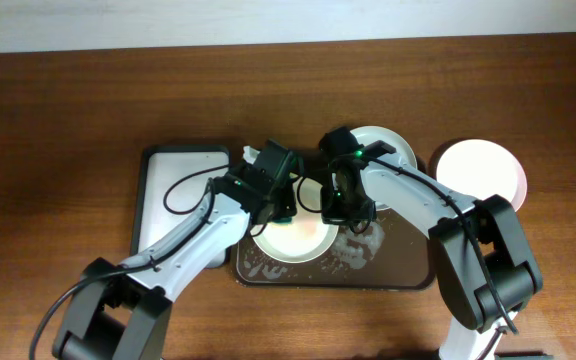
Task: Clean dirty plates on tray and stack at the side
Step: 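Scrub the plate's red smear with the sponge in the left gripper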
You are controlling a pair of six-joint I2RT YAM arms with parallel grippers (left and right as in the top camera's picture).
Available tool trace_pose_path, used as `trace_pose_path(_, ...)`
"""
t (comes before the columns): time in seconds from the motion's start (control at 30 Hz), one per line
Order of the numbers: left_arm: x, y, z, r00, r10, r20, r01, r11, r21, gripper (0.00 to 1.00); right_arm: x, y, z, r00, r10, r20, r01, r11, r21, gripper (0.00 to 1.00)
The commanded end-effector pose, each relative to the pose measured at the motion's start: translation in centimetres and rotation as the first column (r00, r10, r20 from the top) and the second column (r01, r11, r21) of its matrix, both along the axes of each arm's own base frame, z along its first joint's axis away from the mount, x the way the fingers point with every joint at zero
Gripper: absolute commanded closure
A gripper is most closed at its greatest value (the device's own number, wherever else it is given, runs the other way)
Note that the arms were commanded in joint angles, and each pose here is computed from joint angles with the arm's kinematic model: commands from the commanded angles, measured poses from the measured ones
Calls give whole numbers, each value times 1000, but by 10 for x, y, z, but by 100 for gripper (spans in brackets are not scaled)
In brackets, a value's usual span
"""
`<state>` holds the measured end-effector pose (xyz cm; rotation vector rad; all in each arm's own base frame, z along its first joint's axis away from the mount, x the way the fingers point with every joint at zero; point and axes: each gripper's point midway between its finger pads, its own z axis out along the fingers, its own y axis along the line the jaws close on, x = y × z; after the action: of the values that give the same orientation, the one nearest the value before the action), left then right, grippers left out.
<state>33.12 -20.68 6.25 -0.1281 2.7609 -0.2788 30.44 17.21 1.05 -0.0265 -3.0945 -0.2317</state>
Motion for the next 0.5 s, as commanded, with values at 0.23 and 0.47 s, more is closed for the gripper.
trace_pose_path(0.23,-26,-16,-50,991,-25,-132,23,1000,-12,100,-4,-4,0,1000,13,0,-13,1000,-23,96)
trace_pose_path(0.47,-4,42,-54,995,95,-7,-90,960,266,100,-5,-5,0,1000,13,-7,-14,1000,-26,96)
